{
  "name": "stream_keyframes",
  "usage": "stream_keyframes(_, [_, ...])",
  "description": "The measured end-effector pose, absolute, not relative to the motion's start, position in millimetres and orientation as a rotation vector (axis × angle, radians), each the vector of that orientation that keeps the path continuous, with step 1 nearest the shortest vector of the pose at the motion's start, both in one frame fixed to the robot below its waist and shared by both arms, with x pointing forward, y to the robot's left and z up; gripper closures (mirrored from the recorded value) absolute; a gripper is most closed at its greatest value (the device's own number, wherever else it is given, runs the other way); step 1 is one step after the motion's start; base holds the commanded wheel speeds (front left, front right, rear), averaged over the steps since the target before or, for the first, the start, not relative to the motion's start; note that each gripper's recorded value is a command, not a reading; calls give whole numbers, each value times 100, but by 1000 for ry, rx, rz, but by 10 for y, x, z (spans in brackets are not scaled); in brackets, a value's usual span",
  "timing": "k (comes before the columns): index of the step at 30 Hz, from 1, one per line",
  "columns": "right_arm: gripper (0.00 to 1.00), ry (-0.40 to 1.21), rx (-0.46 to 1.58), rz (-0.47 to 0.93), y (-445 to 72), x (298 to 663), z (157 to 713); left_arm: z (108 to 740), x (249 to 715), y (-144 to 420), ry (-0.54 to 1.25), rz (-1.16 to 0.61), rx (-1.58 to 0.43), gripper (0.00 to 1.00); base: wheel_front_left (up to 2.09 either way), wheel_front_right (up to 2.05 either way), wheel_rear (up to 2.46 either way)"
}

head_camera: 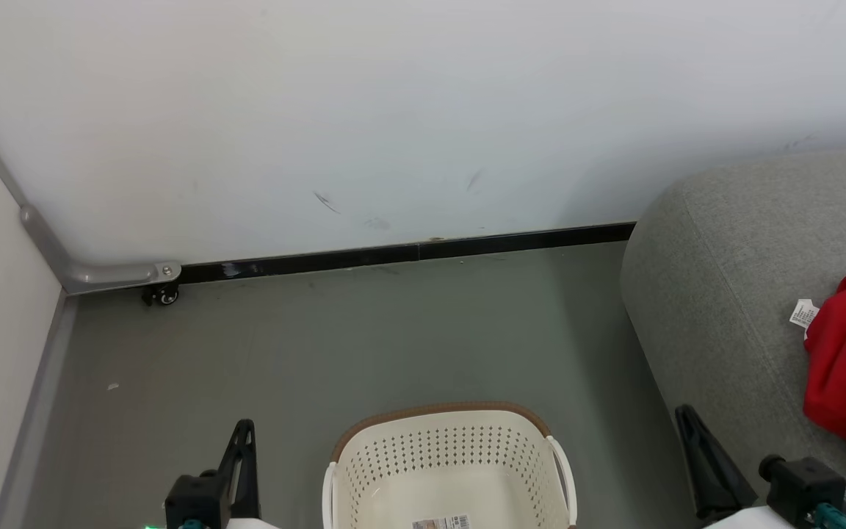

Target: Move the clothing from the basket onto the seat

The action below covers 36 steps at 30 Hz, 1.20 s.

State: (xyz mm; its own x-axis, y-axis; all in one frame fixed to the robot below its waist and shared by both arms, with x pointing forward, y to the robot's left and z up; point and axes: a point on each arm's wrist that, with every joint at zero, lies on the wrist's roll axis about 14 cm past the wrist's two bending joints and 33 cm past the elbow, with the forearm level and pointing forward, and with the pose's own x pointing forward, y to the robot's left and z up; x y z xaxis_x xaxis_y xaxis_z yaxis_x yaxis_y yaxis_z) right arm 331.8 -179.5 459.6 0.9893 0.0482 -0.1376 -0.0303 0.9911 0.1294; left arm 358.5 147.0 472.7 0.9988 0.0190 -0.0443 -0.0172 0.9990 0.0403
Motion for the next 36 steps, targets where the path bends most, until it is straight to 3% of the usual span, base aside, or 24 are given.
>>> stream_keyframes(7, [100,193,168,27,-1792,3217,4428,4573,3503,1454,105,27,-4,100,0,0,0])
stream_keyframes(36, [100,173,616,-66,-1913,3380,4486,4480,3585,1596,226,107,-511,100,0,0,0])
